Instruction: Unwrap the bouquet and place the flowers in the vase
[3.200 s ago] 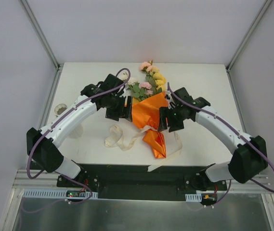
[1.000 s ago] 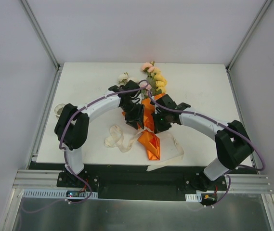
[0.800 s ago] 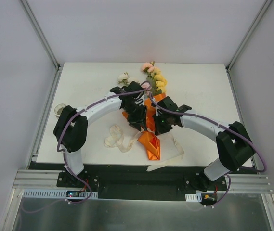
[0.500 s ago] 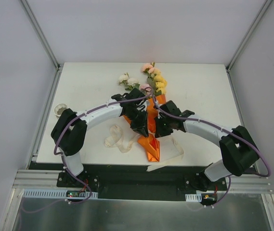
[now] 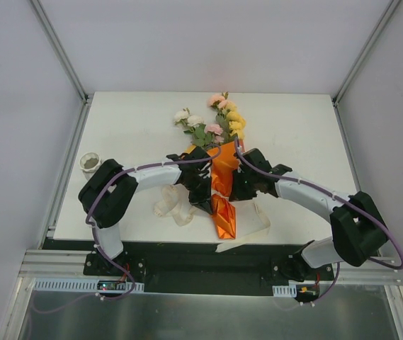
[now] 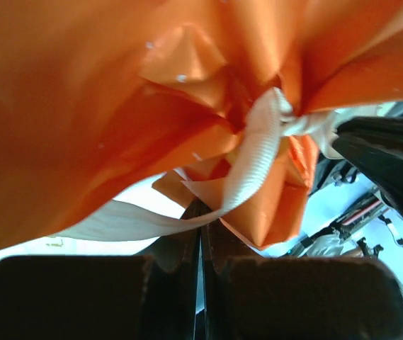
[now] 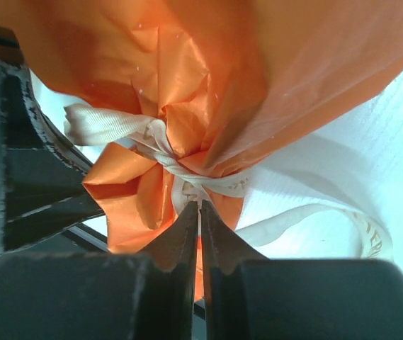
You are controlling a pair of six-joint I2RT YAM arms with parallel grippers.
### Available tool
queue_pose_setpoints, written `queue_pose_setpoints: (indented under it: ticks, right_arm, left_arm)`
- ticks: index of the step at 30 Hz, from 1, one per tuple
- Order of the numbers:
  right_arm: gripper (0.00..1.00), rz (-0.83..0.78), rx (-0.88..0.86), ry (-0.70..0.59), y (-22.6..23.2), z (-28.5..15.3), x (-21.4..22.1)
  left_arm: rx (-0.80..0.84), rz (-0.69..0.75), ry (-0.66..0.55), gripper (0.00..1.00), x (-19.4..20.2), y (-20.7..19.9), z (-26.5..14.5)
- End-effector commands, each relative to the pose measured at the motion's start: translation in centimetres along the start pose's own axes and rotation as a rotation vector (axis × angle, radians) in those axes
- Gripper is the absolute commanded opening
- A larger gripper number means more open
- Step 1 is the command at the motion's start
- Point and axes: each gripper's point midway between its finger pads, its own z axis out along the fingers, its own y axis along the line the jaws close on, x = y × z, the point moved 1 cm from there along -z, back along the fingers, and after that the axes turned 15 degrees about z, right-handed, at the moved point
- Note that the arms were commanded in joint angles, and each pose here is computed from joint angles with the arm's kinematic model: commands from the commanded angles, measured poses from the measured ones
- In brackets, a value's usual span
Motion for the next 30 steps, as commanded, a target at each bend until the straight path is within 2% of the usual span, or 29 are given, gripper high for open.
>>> queue_pose_setpoints:
  ticks: [1, 3, 9, 14, 19, 23, 25, 30]
  right_arm:
    - [0.07, 0.248, 0.008, -0.061, 1.4, -1.4, -1.7]
    - [0.08, 0.335, 0.003, -0.058, 1.7, -1.3, -1.9]
    - [0.08, 0.370, -0.009, -0.074, 2.8, -1.7, -3.0]
    - [0.09, 0.484, 0.043, -0.040, 2.3, -0.6, -2.4]
    - [0.17, 0.580, 0.107, -0.006, 1.5, 0.7, -1.4]
    - [0.21, 0.597, 0.161, -0.056, 0.5, 0.1, -1.3]
    - [0.26, 0.612, 0.172, -0.066, 0.1, 0.1, -1.2]
    - [0.27, 0.703, 0.189, -0.014, 0.0, 1.1, -0.2]
  left_arm:
    - [-0.053, -0.004, -0.021, 0.00, 0.0, 1.1, 0.7]
    - [-0.067, -0.011, -0.013, 0.00, 0.4, 1.6, 0.9]
    - [-0.093, -0.024, 0.012, 0.00, 1.1, 2.7, 1.7]
    - [-0.090, -0.012, 0.008, 0.00, 0.7, 2.5, 1.8]
    - [-0.081, -0.007, 0.006, 0.00, 0.6, 2.2, 1.6]
    - [-0.079, -0.006, 0.008, 0.00, 0.7, 2.3, 1.6]
    - [-0.078, -0.005, 0.008, 0.00, 0.7, 2.3, 1.6]
    - [-0.070, 0.003, 0.001, 0.00, 0.4, 1.9, 1.4]
